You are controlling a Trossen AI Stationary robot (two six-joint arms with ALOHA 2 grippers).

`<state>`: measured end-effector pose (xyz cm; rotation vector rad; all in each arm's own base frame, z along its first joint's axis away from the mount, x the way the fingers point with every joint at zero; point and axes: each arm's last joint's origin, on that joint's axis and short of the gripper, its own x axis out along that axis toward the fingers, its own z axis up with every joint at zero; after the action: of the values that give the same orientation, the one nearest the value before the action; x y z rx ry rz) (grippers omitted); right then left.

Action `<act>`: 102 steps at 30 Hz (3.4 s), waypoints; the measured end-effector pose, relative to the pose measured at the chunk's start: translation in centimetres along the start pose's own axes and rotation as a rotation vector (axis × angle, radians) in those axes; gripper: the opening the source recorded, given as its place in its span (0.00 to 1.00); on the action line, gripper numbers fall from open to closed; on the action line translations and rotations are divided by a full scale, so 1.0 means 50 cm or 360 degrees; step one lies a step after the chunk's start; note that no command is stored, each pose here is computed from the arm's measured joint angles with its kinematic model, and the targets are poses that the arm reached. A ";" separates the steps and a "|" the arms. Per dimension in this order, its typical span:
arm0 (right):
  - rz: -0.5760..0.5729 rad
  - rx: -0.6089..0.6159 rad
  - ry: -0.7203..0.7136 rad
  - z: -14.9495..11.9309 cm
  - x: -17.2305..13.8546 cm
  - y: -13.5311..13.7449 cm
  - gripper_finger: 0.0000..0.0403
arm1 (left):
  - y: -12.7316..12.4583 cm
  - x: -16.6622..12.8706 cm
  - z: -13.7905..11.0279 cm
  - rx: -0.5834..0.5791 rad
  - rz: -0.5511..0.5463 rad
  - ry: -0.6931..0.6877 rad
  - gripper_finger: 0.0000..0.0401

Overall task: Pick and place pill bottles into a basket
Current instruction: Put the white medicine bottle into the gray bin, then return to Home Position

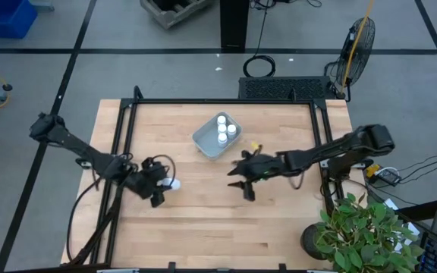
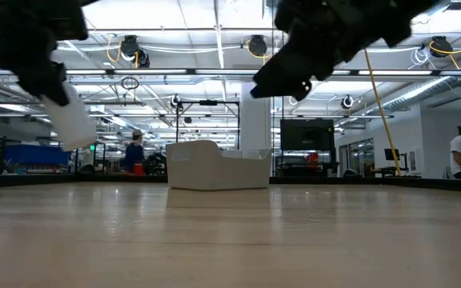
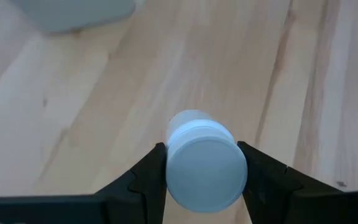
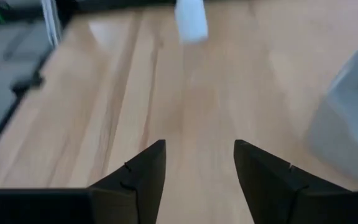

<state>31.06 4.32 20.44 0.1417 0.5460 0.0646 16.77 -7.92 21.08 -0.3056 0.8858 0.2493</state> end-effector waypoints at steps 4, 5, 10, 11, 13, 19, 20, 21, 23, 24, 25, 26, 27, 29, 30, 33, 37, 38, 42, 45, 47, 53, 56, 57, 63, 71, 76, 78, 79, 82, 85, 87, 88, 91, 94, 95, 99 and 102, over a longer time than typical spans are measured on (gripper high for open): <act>0.0008 -0.0059 -0.0231 -0.038 -0.050 -0.021 0.43 | 0.019 0.014 0.044 0.0022 -0.0078 -0.0086 0.42; 0.0007 -0.0054 -0.0273 -0.047 -0.061 -0.026 0.43 | 0.025 0.016 0.056 0.0026 -0.0104 -0.0096 0.42; 0.0019 -0.0053 -0.0415 -0.094 -0.109 -0.052 0.42 | 0.055 0.004 0.117 0.0060 -0.0103 -0.0187 0.42; 0.0028 -0.0075 -0.0429 -0.103 -0.117 -0.057 0.42 | 0.061 0.000 0.130 0.0072 -0.0096 -0.0208 0.42; 0.0020 -0.0086 -0.0467 -0.120 -0.131 -0.064 0.42 | 0.073 -0.010 0.156 0.0089 -0.0104 -0.0248 0.42; -0.0002 -0.0057 -0.0540 -0.180 -0.166 -0.079 0.42 | 0.111 -0.032 0.223 0.0120 -0.0068 -0.0325 0.42; 0.0000 -0.0062 -0.0580 -0.190 -0.173 -0.081 0.42 | 0.117 -0.032 0.232 0.0121 -0.0057 -0.0319 0.42; 0.0013 -0.0071 -0.0623 -0.201 -0.181 -0.081 0.42 | 0.123 -0.031 0.242 0.0124 -0.0056 -0.0322 0.42; 0.0073 -0.0098 -0.0718 -0.220 -0.196 -0.081 0.42 | 0.135 -0.025 0.262 0.0115 -0.0055 -0.0304 0.42; 0.0100 -0.0104 -0.0759 -0.228 -0.202 -0.080 0.42 | 0.142 -0.020 0.269 0.0116 -0.0054 -0.0266 0.42; 0.0109 -0.0106 -0.0792 -0.235 -0.208 -0.081 0.42 | 0.148 -0.014 0.278 0.0117 -0.0043 -0.0237 0.42; 0.0118 -0.0106 -0.0819 -0.233 -0.211 -0.080 0.42 | 0.154 -0.008 0.289 0.0122 -0.0031 -0.0213 0.42; 0.0112 -0.0106 -0.0871 -0.229 -0.215 -0.080 0.42 | 0.161 0.000 0.300 0.0128 -0.0016 -0.0183 0.42; 0.0118 -0.0095 -0.0893 -0.227 -0.218 -0.079 0.42 | 0.174 0.014 0.321 0.0148 0.0013 -0.0087 0.42; 0.0119 -0.0093 -0.0888 -0.228 -0.218 -0.079 0.42 | 0.182 0.023 0.335 0.0153 0.0018 -0.0051 0.42; 0.0116 -0.0089 -0.0862 -0.231 -0.215 -0.080 0.42 | 0.207 0.046 0.378 0.0160 0.0032 0.0038 0.42; 0.0107 -0.0118 -0.0863 -0.231 -0.215 -0.080 0.42 | 0.237 0.067 0.440 0.0190 0.0039 0.0074 0.42; 0.0104 -0.0123 -0.0853 -0.232 -0.215 -0.080 0.42 | 0.245 0.074 0.451 0.0185 0.0025 0.0110 0.42; 0.0100 -0.0125 -0.0820 -0.236 -0.213 -0.081 0.42 | 0.281 0.105 0.473 0.0143 0.0054 0.0297 0.42; 0.0099 -0.0125 -0.0813 -0.236 -0.212 -0.081 0.42 | 0.306 0.134 0.475 0.0108 0.0076 0.0387 0.42; 0.0099 -0.0125 -0.0813 -0.236 -0.212 -0.081 0.42 | 0.319 0.157 0.471 0.0088 0.0079 0.0430 0.42; 0.0098 -0.0125 -0.0813 -0.236 -0.212 -0.081 0.42 | 0.333 0.211 0.462 0.0110 0.0069 0.0506 0.42; 0.0098 -0.0125 -0.0813 -0.236 -0.212 -0.081 0.42 | 0.334 0.238 0.454 0.0112 0.0061 0.0565 0.42; 0.0098 -0.0125 -0.0813 -0.236 -0.212 -0.081 0.42 | 0.333 0.244 0.452 0.0114 0.0059 0.0576 0.43; 0.0098 -0.0125 -0.0812 -0.237 -0.212 -0.081 0.42 | 0.315 0.275 0.449 0.0155 0.0014 0.0578 0.46; 0.0095 -0.0124 -0.0788 -0.239 -0.211 -0.081 0.43 | 0.301 0.284 0.447 0.0191 0.0017 0.0582 0.43; 0.0095 -0.0123 -0.0784 -0.240 -0.211 -0.081 0.43 | 0.301 0.283 0.448 0.0182 0.0029 0.0576 0.50; 0.0095 -0.0123 -0.0784 -0.240 -0.211 -0.081 0.42 | 0.301 0.284 0.449 0.0168 0.0033 0.0570 0.54; 0.0095 -0.0123 -0.0784 -0.240 -0.211 -0.081 0.42 | 0.300 0.284 0.449 0.0164 0.0033 0.0570 0.56; 0.0095 -0.0123 -0.0784 -0.240 -0.211 -0.081 0.43 | 0.300 0.284 0.449 0.0158 0.0034 0.0571 0.61; 0.0095 -0.0123 -0.0784 -0.240 -0.211 -0.081 0.43 | 0.300 0.284 0.449 0.0153 0.0034 0.0571 0.65; 0.0095 -0.0123 -0.0785 -0.239 -0.211 -0.081 0.43 | 0.300 0.284 0.449 0.0152 0.0034 0.0571 0.67; 0.0095 -0.0124 -0.0785 -0.239 -0.211 -0.081 0.43 | 0.300 0.284 0.449 0.0154 0.0034 0.0573 0.67; 0.0095 -0.0124 -0.0785 -0.239 -0.211 -0.081 0.43 | 0.300 0.283 0.448 0.0158 0.0033 0.0582 0.66; 0.0095 -0.0123 -0.0785 -0.239 -0.211 -0.081 0.43 | 0.300 0.283 0.446 0.0168 0.0030 0.0593 0.63; 0.0095 -0.0124 -0.0785 -0.239 -0.211 -0.081 0.43 | 0.300 0.281 0.445 0.0172 0.0029 0.0605 0.63; 0.0095 -0.0123 -0.0785 -0.239 -0.211 -0.081 0.43 | 0.292 0.255 0.451 0.0208 0.0023 0.0576 0.58; 0.0095 -0.0124 -0.0784 -0.240 -0.211 -0.081 0.43 | 0.286 0.217 0.465 0.0239 0.0058 0.0479 0.51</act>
<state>15.92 0.67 15.10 0.0931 0.0473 0.1051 35.25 14.70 24.10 -0.1897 1.2017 0.1715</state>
